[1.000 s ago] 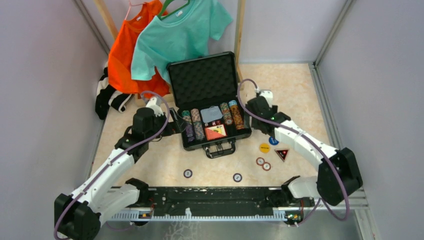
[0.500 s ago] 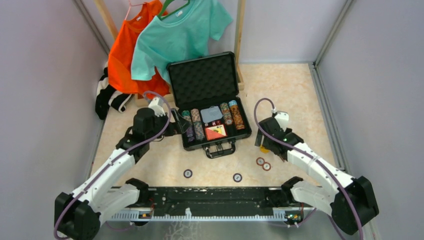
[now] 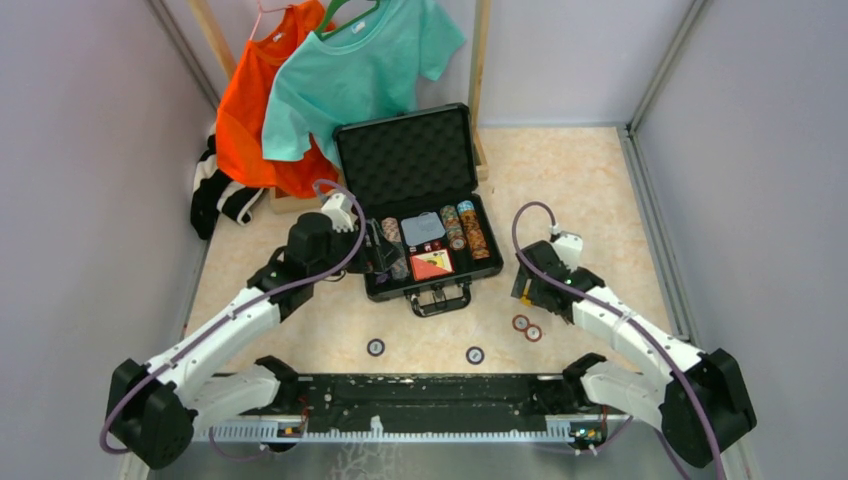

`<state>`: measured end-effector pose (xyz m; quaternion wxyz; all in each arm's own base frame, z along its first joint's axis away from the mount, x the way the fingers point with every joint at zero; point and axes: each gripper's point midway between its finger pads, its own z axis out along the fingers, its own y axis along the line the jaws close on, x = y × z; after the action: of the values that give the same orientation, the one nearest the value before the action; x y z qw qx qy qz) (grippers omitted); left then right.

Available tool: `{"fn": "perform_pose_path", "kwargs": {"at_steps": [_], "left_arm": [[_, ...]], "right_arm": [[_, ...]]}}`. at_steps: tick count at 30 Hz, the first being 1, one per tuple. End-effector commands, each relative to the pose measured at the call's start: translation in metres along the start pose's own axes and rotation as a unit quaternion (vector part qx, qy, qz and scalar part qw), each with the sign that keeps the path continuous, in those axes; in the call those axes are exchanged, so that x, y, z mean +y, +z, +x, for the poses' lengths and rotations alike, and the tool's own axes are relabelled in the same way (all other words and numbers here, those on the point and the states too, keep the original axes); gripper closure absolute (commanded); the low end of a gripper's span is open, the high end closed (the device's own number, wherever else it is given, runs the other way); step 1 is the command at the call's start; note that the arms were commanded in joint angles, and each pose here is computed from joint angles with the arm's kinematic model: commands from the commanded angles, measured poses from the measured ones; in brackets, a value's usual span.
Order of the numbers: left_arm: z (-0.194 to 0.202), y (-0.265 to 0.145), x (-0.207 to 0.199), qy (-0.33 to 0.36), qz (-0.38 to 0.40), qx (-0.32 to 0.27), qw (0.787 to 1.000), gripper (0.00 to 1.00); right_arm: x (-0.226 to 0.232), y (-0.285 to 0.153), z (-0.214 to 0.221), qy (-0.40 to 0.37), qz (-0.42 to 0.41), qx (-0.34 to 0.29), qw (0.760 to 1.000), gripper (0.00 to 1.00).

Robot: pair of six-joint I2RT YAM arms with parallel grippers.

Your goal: Pack up texas hold em set

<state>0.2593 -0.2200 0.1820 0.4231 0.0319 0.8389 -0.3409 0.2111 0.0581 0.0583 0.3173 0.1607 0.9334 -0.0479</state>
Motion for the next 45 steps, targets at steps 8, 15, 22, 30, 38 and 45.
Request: {"fn": "perform_pose_path", "kwargs": {"at_steps": [8, 15, 22, 30, 38, 45], "left_arm": [[-0.01, 0.018, -0.008, 0.031, 0.008, -0.019, 0.999, 0.01], [-0.011, 0.024, -0.012, 0.033, 0.026, -0.028, 0.999, 0.01], [-0.008, 0.024, -0.01, 0.041, 0.023, -0.022, 0.999, 0.01], [-0.007, 0.028, -0.002, 0.048, 0.008, -0.023, 0.999, 0.01], [0.003, 0.031, -0.005, 0.045, 0.023, -0.006, 0.999, 0.01], [0.004, 0.03, -0.004, 0.045, 0.023, -0.009, 0.999, 0.01]], "right_arm": [[-0.006, 0.003, 0.006, 0.048, 0.002, -0.009, 0.999, 0.13], [-0.02, 0.005, 0.006, 0.029, 0.061, 0.005, 0.998, 0.09], [-0.022, 0.008, 0.016, 0.042, 0.06, 0.016, 0.997, 0.07], [-0.028, 0.008, 0.009, 0.059, 0.067, 0.012, 0.996, 0.07], [-0.038, 0.011, 0.001, 0.09, 0.073, -0.004, 0.993, 0.08], [-0.045, 0.022, -0.01, 0.085, 0.077, -0.003, 0.993, 0.11]]}}
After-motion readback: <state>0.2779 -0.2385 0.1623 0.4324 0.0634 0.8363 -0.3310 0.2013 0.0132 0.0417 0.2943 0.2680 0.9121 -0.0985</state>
